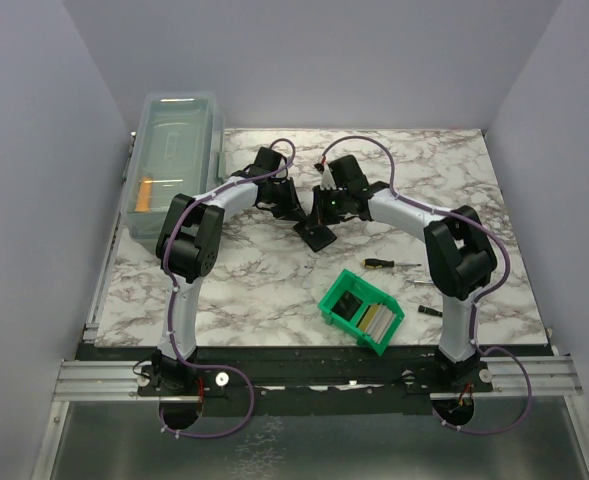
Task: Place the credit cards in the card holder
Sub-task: Close the card holder at the center of the board.
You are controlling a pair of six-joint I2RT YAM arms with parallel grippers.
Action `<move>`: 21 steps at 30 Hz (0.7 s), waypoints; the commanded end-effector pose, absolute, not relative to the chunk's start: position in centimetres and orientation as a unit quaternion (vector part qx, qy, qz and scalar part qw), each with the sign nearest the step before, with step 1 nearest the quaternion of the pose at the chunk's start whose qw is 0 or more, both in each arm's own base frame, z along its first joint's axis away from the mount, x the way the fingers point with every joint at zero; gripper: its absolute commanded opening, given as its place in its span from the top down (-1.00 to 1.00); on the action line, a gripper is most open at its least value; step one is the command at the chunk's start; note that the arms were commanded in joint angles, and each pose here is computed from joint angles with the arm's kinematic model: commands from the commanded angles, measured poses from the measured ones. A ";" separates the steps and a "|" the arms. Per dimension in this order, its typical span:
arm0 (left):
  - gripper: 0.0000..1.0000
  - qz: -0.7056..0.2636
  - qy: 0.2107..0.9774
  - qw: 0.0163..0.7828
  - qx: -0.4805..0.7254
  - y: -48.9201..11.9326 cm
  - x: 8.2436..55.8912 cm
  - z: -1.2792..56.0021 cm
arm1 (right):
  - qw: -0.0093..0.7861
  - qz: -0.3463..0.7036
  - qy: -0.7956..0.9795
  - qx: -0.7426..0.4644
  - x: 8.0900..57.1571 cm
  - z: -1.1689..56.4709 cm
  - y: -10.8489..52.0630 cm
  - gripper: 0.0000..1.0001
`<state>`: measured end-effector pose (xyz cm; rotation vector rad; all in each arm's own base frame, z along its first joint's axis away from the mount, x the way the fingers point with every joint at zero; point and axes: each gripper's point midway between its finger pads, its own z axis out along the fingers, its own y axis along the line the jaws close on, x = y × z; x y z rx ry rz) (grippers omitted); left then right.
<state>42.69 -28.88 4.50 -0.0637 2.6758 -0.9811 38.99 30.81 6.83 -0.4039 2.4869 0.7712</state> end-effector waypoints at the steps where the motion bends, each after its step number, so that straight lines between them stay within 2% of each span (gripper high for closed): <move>1: 1.00 -0.305 0.946 0.108 -0.024 -27.4 40.9 2.1 | 0.264 0.286 0.909 -0.150 39.1 8.2 30.9 1.00; 21: 1.00 -0.304 0.946 0.106 -0.022 -27.4 40.9 1.9 | 0.235 0.239 0.934 -0.125 39.3 4.8 29.6 1.00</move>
